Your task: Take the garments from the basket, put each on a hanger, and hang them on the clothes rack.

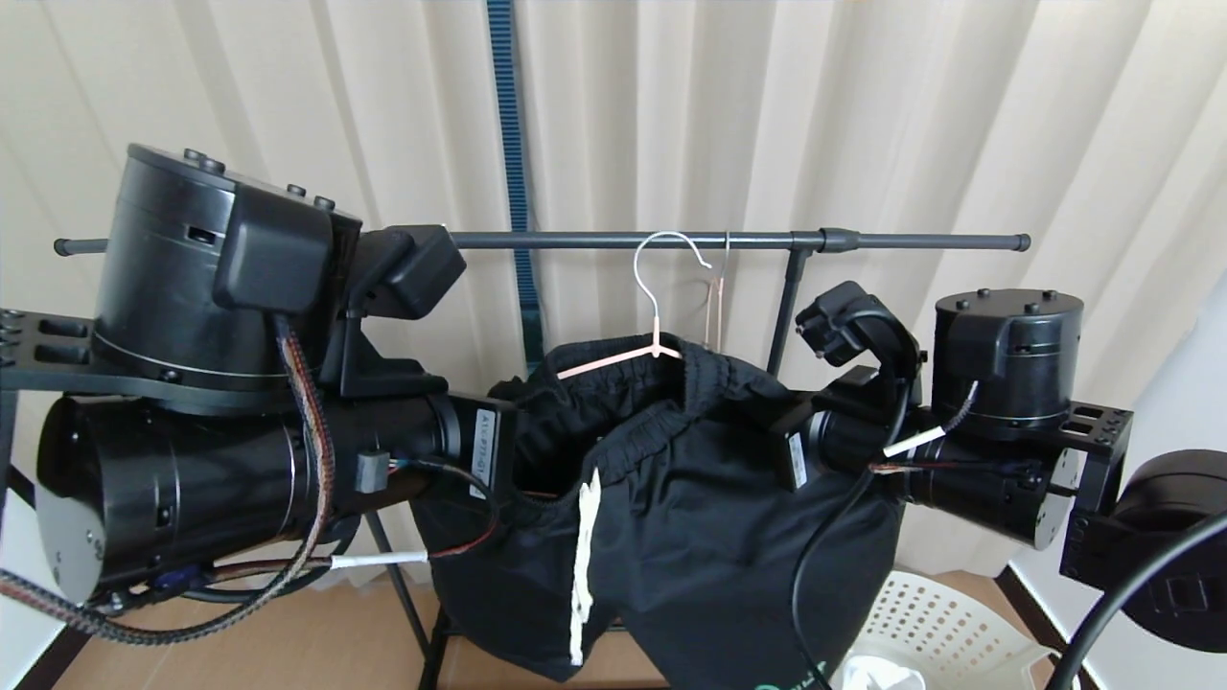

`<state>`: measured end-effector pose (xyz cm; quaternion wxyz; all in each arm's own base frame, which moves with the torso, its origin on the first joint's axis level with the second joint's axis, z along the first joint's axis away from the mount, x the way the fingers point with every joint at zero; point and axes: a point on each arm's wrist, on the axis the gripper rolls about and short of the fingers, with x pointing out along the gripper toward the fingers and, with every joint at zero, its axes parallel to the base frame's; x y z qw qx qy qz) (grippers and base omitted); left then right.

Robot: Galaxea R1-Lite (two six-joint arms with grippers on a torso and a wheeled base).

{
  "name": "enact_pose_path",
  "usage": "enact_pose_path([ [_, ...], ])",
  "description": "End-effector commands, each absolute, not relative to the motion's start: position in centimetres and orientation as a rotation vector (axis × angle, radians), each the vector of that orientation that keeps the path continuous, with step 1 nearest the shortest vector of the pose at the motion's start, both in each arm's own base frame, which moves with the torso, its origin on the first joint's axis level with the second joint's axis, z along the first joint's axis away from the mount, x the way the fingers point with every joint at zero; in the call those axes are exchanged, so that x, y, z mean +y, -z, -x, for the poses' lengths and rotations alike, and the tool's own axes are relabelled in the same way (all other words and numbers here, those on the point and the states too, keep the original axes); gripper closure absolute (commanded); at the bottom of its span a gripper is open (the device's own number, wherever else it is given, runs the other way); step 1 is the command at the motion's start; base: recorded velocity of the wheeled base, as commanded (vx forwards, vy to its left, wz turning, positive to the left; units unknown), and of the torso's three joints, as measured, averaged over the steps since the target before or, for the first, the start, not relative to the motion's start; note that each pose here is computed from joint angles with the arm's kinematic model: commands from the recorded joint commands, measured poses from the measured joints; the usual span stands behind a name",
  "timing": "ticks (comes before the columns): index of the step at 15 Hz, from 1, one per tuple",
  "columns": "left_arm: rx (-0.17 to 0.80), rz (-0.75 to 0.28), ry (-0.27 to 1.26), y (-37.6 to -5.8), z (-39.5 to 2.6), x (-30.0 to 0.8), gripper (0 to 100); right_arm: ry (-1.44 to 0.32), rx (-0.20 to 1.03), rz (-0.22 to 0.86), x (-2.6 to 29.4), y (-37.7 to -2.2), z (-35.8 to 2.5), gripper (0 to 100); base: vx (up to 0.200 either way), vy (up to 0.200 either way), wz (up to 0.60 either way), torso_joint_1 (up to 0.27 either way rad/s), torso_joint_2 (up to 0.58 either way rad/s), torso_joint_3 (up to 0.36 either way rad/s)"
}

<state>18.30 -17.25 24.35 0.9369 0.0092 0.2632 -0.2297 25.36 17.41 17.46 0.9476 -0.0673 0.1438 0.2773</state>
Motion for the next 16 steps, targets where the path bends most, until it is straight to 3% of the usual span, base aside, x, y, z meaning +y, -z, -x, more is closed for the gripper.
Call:
enact_pose_path([
  [1,0.557,-0.036,0.503,-23.8,-17.7,-18.0,100,-0.561,0.282,0.108,17.6,-17.9,-25.6,100,0.000,0.000,0.00,0.000,0.00,0.000],
  [5,0.618,-0.068,0.495,-21.9,-18.7,-19.2,100,-0.566,0.269,0.070,17.6,-18.5,-25.6,100,0.000,0.000,0.00,0.000,0.00,0.000],
  [9,0.653,-0.034,0.466,-20.6,-20.3,-20.7,100,-0.568,0.241,0.039,17.6,-18.8,-25.5,100,0.000,0.000,0.00,0.000,0.00,0.000],
  [16,0.606,0.022,0.429,-19.7,-22.6,-21.5,100,-0.642,0.189,0.011,17.2,-18.9,-24.7,100,0.000,0.000,0.00,0.000,0.00,0.000],
])
